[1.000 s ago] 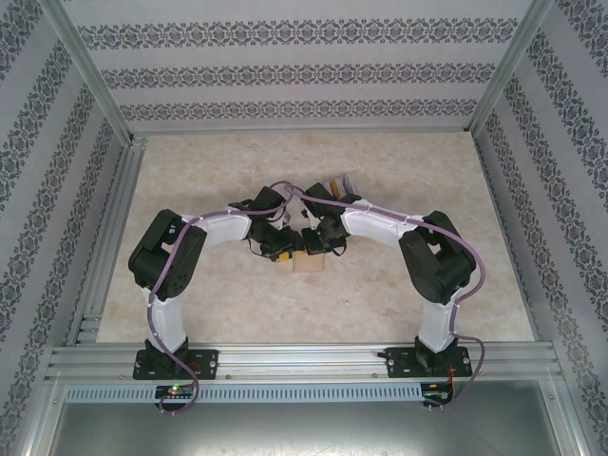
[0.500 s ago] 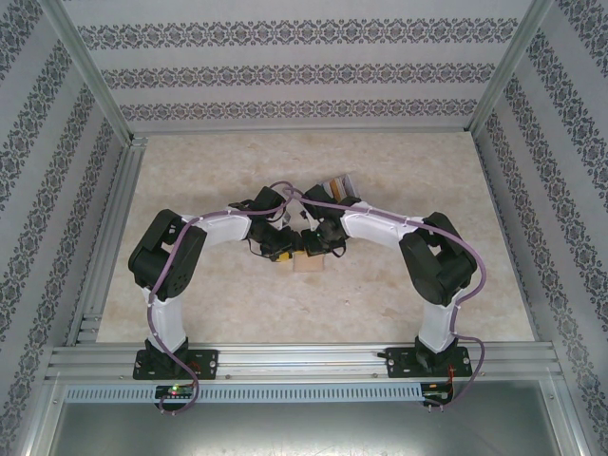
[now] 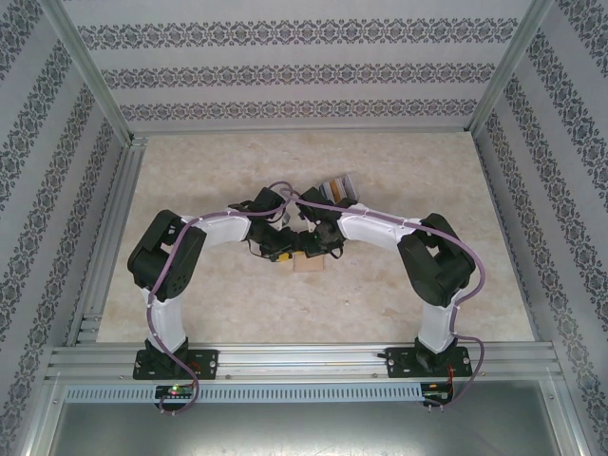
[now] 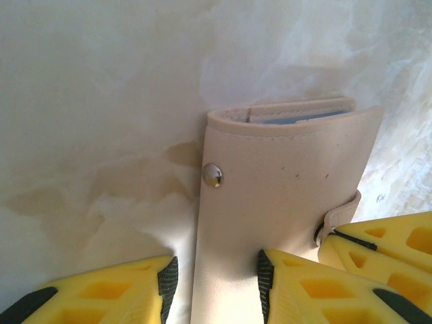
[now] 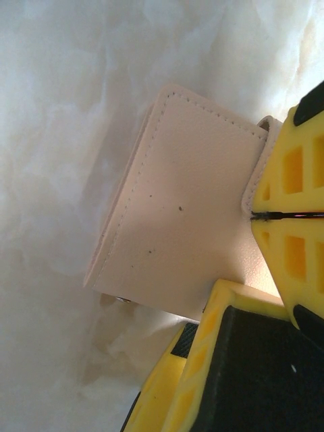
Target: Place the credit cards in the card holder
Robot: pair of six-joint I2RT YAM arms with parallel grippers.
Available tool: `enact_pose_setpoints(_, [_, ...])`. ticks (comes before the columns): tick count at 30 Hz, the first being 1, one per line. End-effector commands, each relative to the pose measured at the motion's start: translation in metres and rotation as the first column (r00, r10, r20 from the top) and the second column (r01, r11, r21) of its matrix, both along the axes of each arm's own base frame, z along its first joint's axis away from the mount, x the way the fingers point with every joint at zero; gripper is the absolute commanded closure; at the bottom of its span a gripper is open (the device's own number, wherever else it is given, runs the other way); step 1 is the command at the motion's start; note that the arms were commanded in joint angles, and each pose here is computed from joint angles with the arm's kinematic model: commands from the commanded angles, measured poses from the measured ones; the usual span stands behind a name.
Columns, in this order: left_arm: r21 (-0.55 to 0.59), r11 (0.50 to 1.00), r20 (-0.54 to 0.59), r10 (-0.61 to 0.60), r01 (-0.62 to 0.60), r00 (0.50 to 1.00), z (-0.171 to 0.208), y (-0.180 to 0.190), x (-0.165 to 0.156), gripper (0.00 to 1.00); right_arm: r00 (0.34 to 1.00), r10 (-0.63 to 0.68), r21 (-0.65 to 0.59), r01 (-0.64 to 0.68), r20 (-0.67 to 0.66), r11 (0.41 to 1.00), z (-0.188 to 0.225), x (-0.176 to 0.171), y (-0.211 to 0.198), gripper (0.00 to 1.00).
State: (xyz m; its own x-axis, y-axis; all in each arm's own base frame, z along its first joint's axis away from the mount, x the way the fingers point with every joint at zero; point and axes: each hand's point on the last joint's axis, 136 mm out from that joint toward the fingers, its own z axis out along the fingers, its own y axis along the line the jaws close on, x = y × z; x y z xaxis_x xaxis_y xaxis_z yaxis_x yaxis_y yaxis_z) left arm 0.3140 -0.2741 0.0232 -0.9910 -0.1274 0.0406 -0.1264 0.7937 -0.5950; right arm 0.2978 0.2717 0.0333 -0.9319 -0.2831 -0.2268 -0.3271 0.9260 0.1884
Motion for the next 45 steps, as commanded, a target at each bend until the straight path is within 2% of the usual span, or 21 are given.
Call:
enact_pose_setpoints(1, [0.005, 1.000, 0.109, -0.031, 0.031, 0.994, -0.014, -0.017, 0.009, 0.57, 0.996, 0.019, -0.101, -0.028, -0.086, 0.995, -0.039, -0.026, -0.016, 0.87])
enact_pose_setpoints(7, [0.038, 0.999, 0.196, -0.014, 0.007, 0.980, 0.010, -0.007, 0.019, 0.55, 0.998, 0.028, -0.026, -0.027, 0.054, 0.999, 0.011, -0.003, -0.005, 0.78])
enact_pose_setpoints(15, [0.105, 0.990, 0.340, 0.049, -0.089, 0.939, 0.050, 0.028, 0.032, 0.53, 0.980, 0.002, 0.038, -0.010, 0.201, 0.999, 0.062, 0.015, -0.011, 0.64])
enact_pose_setpoints(20, [0.154, 0.972, 0.439, 0.094, -0.178, 0.893, 0.076, 0.059, 0.035, 0.51, 0.948, -0.051, 0.050, 0.037, 0.314, 0.998, 0.088, 0.019, -0.035, 0.58])
enact_pose_setpoints(27, [0.201, 0.920, 0.553, 0.176, -0.335, 0.814, 0.112, 0.117, 0.038, 0.45, 0.871, -0.141, 0.052, 0.133, 0.470, 0.990, 0.127, 0.027, -0.093, 0.49])
enact_pose_setpoints(31, [0.220, 0.880, 0.607, 0.213, -0.420, 0.765, 0.133, 0.152, 0.035, 0.43, 0.804, -0.209, 0.063, 0.210, 0.557, 0.976, 0.151, 0.027, -0.132, 0.44])
enact_pose_setpoints(36, [0.246, 0.822, 0.648, 0.254, -0.513, 0.718, 0.149, 0.193, 0.029, 0.33, 0.701, -0.312, 0.108, 0.320, 0.641, 0.941, 0.178, 0.023, -0.181, 0.35])
enact_pose_setpoints(38, [0.274, 0.789, 0.656, 0.265, -0.550, 0.707, 0.152, 0.211, 0.026, 0.30, 0.658, -0.366, 0.136, 0.374, 0.658, 0.917, 0.185, 0.022, -0.202, 0.27])
enact_pose_setpoints(40, [0.304, 0.742, 0.667, 0.282, -0.597, 0.690, 0.154, 0.230, 0.023, 0.21, 0.615, -0.417, 0.165, 0.424, 0.669, 0.890, 0.190, 0.021, -0.221, 0.19])
enact_pose_setpoints(41, [0.319, 0.715, 0.673, 0.291, -0.622, 0.680, 0.155, 0.240, 0.022, 0.08, 0.590, -0.447, 0.182, 0.453, 0.673, 0.873, 0.191, 0.021, -0.231, 0.12])
enact_pose_setpoints(42, [0.331, 0.690, 0.675, 0.303, -0.643, 0.673, 0.155, 0.249, 0.021, 0.00, 0.565, -0.473, 0.198, 0.479, 0.676, 0.855, 0.192, 0.021, -0.240, 0.06])
enact_pose_setpoints(45, [0.363, 0.609, 0.685, 0.339, -0.705, 0.645, 0.155, 0.279, 0.018, 0.01, 0.500, -0.532, 0.236, 0.538, 0.683, 0.809, 0.194, 0.025, -0.264, 0.02])
